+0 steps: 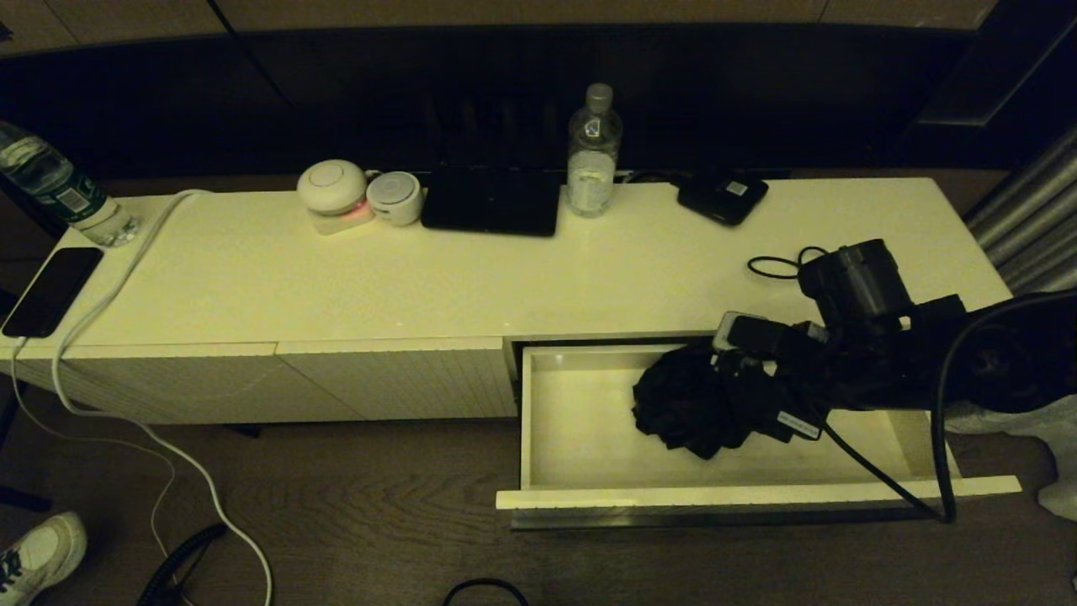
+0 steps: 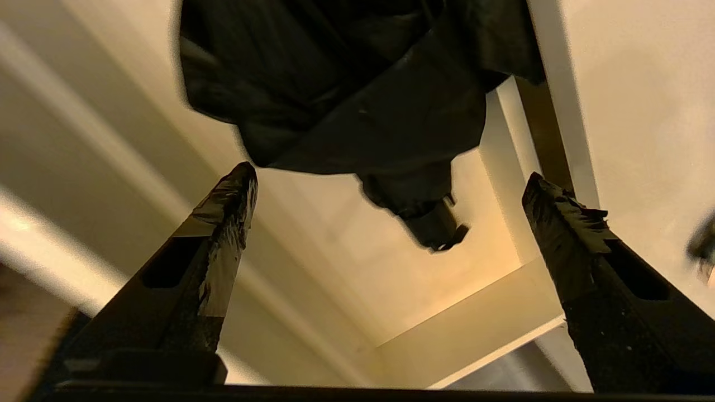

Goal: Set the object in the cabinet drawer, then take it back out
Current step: Take the umbrella out of the drawer and put it on the table

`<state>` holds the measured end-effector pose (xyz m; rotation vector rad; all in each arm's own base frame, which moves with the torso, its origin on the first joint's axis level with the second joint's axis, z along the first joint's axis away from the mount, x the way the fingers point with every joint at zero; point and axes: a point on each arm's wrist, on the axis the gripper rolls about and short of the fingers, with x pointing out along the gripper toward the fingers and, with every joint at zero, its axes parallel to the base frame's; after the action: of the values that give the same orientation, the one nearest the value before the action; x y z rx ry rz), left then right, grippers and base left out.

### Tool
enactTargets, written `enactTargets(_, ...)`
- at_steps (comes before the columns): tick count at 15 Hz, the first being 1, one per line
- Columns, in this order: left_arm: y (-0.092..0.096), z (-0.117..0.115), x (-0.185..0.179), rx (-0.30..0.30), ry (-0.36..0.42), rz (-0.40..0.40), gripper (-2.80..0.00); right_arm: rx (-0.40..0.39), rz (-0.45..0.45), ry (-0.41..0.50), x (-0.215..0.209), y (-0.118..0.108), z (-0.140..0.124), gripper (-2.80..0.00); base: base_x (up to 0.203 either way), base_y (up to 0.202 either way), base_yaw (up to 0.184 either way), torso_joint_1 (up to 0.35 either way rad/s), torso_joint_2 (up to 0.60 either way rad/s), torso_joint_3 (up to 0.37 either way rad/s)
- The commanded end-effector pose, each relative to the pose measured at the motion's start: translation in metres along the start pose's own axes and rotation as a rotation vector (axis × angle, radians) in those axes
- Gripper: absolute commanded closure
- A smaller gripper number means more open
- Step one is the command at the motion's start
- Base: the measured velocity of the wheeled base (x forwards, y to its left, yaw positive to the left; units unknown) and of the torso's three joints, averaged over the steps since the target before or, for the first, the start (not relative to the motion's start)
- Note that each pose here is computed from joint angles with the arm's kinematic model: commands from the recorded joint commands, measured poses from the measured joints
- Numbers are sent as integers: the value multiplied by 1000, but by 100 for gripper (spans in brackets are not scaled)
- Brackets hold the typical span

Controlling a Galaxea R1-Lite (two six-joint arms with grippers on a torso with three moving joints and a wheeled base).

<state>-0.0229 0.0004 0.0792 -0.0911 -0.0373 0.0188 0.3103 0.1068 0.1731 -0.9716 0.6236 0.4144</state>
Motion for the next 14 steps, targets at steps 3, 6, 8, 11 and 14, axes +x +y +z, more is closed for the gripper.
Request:
enactTargets(3, 0, 0, 0, -1, -2, 1, 0, -42, 21, 29, 20, 3, -1, -280, 0, 0, 0, 0, 0, 0)
enactTargets(6, 0, 0, 0, -1, -2, 1, 0, -100, 30, 50, 27, 2, -6, -280, 0, 0, 0, 0, 0, 0)
enactTargets(8, 0, 0, 0, -1, -2, 1, 0, -99, 32, 54, 33, 2, -6, -280, 0, 0, 0, 0, 0, 0)
enactTargets(11, 0, 0, 0, -1, -2, 1, 0, -86, 18, 59, 42, -6, -5, -280, 0, 0, 0, 0, 0, 0)
enactTargets(14, 0, 0, 0, -1, -2, 1, 0, -86, 17, 64, 47, -8, -5, -280, 0, 0, 0, 0, 0, 0)
